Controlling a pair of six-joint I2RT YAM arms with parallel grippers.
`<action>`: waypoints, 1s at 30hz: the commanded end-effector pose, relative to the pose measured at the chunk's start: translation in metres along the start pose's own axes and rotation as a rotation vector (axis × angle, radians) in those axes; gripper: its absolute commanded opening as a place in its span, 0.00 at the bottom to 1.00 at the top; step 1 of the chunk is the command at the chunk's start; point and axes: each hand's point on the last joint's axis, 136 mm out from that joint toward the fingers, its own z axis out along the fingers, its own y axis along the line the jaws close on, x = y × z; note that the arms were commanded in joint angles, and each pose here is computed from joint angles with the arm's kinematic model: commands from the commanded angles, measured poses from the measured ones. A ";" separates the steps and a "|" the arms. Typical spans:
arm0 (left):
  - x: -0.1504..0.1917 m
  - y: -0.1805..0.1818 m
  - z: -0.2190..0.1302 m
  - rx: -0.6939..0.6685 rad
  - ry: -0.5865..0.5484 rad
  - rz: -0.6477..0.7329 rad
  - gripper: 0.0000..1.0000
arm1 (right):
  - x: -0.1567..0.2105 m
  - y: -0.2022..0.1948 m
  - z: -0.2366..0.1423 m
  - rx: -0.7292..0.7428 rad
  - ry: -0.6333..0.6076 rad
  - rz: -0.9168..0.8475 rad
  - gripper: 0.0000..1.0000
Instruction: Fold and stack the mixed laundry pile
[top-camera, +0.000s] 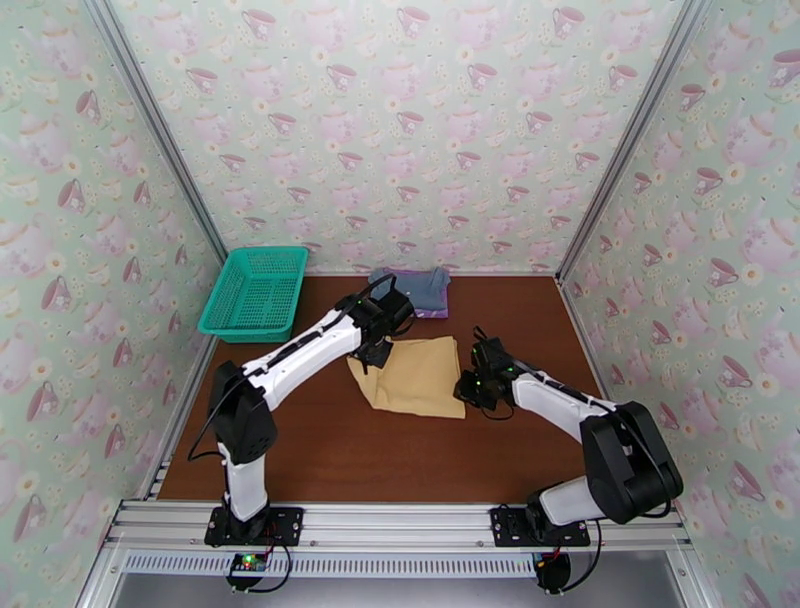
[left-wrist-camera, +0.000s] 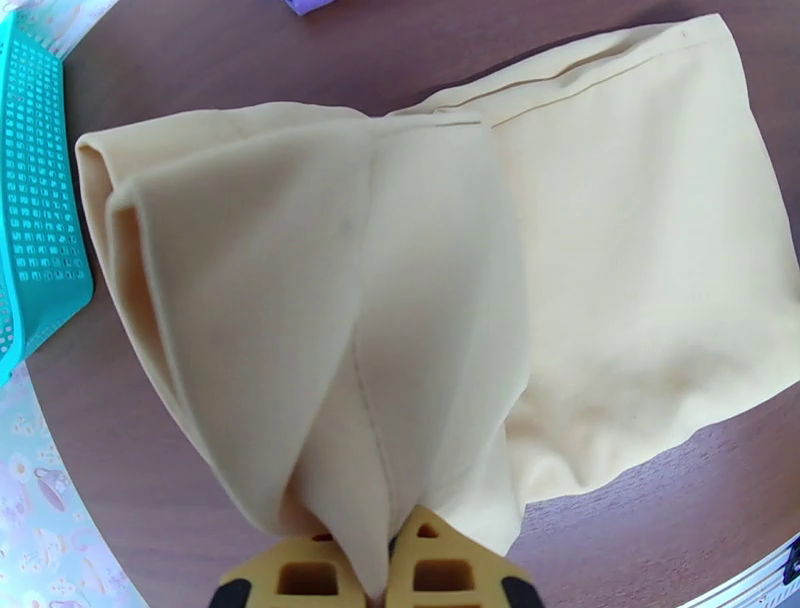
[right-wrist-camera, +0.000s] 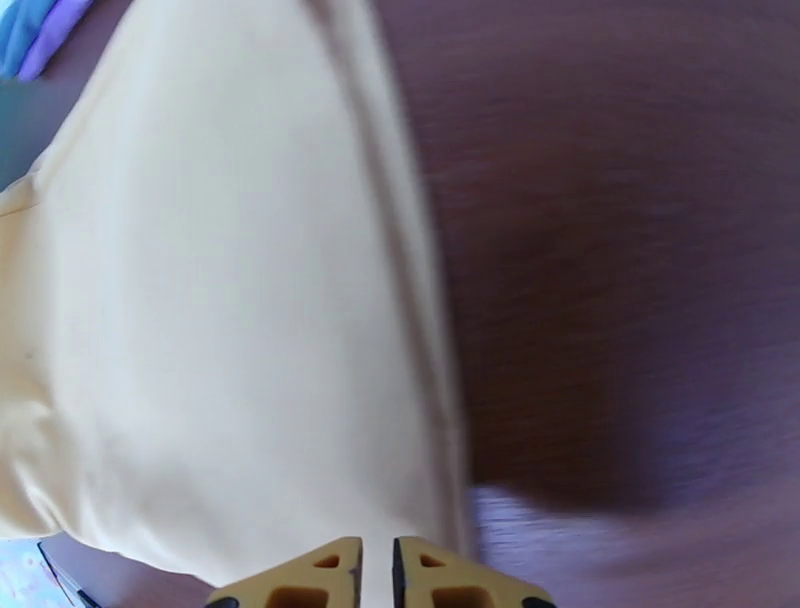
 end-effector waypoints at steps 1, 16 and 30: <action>-0.005 -0.006 -0.001 -0.012 0.003 0.023 0.00 | 0.006 -0.001 0.014 -0.017 0.035 -0.014 0.16; -0.025 -0.115 0.001 0.155 0.017 0.058 0.00 | 0.034 -0.027 0.037 0.019 0.078 0.026 0.15; -0.026 -0.192 0.040 0.333 0.066 0.018 0.04 | 0.038 -0.029 0.035 0.013 0.075 0.024 0.16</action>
